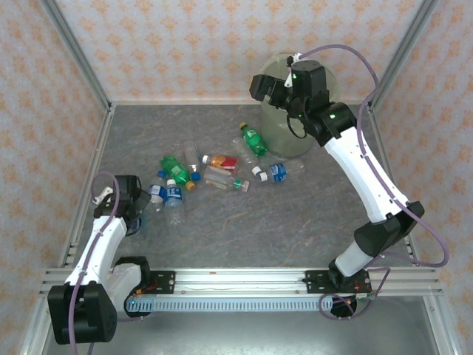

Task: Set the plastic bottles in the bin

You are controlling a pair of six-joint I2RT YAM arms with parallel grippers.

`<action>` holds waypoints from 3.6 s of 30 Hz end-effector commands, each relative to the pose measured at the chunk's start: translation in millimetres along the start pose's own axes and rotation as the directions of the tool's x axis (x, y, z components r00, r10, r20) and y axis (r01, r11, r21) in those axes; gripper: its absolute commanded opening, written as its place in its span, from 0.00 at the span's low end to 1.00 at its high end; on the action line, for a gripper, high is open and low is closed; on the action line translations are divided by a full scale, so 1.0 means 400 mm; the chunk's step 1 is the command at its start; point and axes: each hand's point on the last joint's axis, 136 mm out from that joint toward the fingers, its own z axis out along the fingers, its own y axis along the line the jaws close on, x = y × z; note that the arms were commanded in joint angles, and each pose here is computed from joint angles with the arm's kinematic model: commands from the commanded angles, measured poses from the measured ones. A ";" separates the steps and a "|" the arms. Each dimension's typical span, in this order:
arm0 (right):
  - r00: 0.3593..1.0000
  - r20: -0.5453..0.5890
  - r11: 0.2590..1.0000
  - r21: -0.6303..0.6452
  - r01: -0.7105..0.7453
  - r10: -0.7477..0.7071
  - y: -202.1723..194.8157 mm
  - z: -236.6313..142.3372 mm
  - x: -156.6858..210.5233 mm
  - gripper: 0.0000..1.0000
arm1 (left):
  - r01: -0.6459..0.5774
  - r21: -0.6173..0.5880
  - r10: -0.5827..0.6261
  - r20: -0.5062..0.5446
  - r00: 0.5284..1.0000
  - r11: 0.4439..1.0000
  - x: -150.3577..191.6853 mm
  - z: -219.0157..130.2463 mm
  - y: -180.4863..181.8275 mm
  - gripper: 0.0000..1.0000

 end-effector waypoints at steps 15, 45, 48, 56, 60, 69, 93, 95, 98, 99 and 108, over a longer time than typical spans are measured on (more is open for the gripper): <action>0.998 0.058 1.000 0.003 0.012 -0.012 0.007 -0.020 -0.039 1.00 | 0.050 0.180 -0.014 -0.197 0.980 0.982 0.123 0.043 -0.040 0.90; 0.998 0.013 0.996 -0.060 -0.061 0.062 0.005 -0.029 0.026 1.00 | -0.019 0.259 0.056 -0.134 0.989 0.966 0.113 -0.044 -0.110 0.55; 0.997 0.010 0.993 -0.088 -0.075 0.076 0.004 -0.036 0.049 1.00 | -0.054 0.286 0.087 -0.102 0.991 0.957 0.089 -0.084 -0.150 0.55; 0.995 0.017 0.986 -0.138 -0.095 0.099 0.002 -0.060 0.081 1.00 | -0.160 0.386 0.178 -0.013 0.984 0.908 0.055 -0.208 -0.278 0.53; 0.995 0.025 0.983 -0.160 -0.090 0.096 0.003 -0.070 0.090 1.00 | -0.222 0.452 0.226 0.045 0.973 0.864 0.063 -0.285 -0.362 0.53; 0.996 0.004 0.964 -0.254 -0.083 0.087 0.049 -0.104 0.081 1.00 | -0.360 0.608 0.330 0.166 0.929 0.707 0.154 -0.460 -0.546 0.51; 0.979 -0.181 0.858 -0.482 -0.175 0.098 0.147 -0.074 0.037 0.87 | -0.657 0.724 0.445 0.527 0.724 0.211 0.258 -0.796 -0.713 0.49; 0.975 -0.203 0.842 -0.507 -0.182 0.089 0.165 -0.070 0.034 0.84 | -0.674 0.716 0.456 0.545 0.704 0.184 0.265 -0.802 -0.717 0.47; 0.970 -0.232 0.809 -0.555 -0.193 0.072 0.196 -0.075 0.027 0.83 | -0.688 0.707 0.467 0.558 0.686 0.166 0.273 -0.803 -0.722 0.48; 0.970 -0.236 0.798 -0.572 -0.191 0.062 0.205 -0.081 0.027 0.83 | -0.691 0.704 0.469 0.561 0.683 0.164 0.275 -0.801 -0.724 0.48; 0.970 -0.236 0.732 -0.670 -0.123 -0.053 0.274 -0.137 0.073 0.77 | -0.694 0.708 0.506 0.556 0.660 0.128 0.318 -0.783 -0.740 0.48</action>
